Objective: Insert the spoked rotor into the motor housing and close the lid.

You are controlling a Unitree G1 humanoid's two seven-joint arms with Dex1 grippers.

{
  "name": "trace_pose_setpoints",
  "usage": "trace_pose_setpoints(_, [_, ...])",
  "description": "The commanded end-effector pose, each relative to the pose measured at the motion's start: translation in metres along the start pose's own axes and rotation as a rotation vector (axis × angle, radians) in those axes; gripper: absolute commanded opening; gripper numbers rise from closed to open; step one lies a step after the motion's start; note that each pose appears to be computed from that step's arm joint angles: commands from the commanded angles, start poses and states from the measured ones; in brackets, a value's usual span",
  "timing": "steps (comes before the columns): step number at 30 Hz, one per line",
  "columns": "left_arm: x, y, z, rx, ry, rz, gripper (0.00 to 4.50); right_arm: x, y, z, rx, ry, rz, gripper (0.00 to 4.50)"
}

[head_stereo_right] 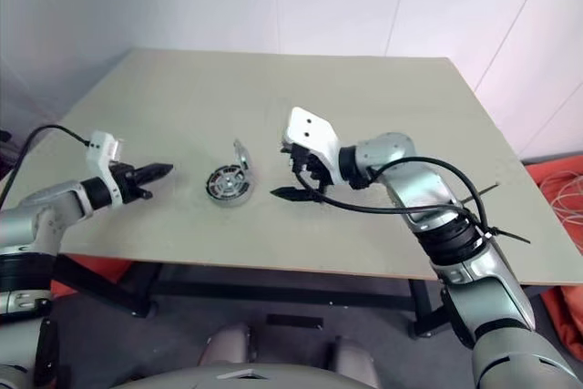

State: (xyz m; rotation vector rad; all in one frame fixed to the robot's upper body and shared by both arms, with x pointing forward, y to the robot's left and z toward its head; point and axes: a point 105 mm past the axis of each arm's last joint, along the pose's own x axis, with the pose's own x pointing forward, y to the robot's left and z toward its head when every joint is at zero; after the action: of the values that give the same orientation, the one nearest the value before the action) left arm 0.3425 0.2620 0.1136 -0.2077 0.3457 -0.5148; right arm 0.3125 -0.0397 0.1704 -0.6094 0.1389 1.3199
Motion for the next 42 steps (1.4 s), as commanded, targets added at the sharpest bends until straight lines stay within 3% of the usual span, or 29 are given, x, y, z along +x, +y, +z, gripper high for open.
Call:
trace_pose_setpoints(1, [-0.007,-0.001,0.022,-0.001,-0.087,-0.010,0.01,0.011,-0.004,0.038,-0.105,-0.029,0.035,4.50])
trace_pose_setpoints(7, [-0.020,0.003,0.019,-0.011,-0.091,-0.002,0.01,0.034,-0.005,0.075,-0.049,-0.051,0.100,4.50])
trace_pose_setpoints(12, [-0.022,0.001,0.016,-0.026,-0.101,-0.001,0.01,0.054,0.011,0.088,0.026,-0.088,0.202,4.50])
trace_pose_setpoints(17, [-0.020,-0.001,0.018,-0.027,-0.113,-0.005,0.01,0.080,0.020,0.077,0.055,-0.027,0.231,4.50])
trace_pose_setpoints(24, [-0.017,-0.002,0.019,-0.023,-0.123,-0.003,0.01,0.105,0.016,0.056,0.003,0.088,0.146,4.50])
trace_pose_setpoints(42, [-0.014,-0.004,0.019,-0.010,-0.124,-0.006,0.01,0.120,0.017,0.023,-0.159,0.220,0.102,4.50])
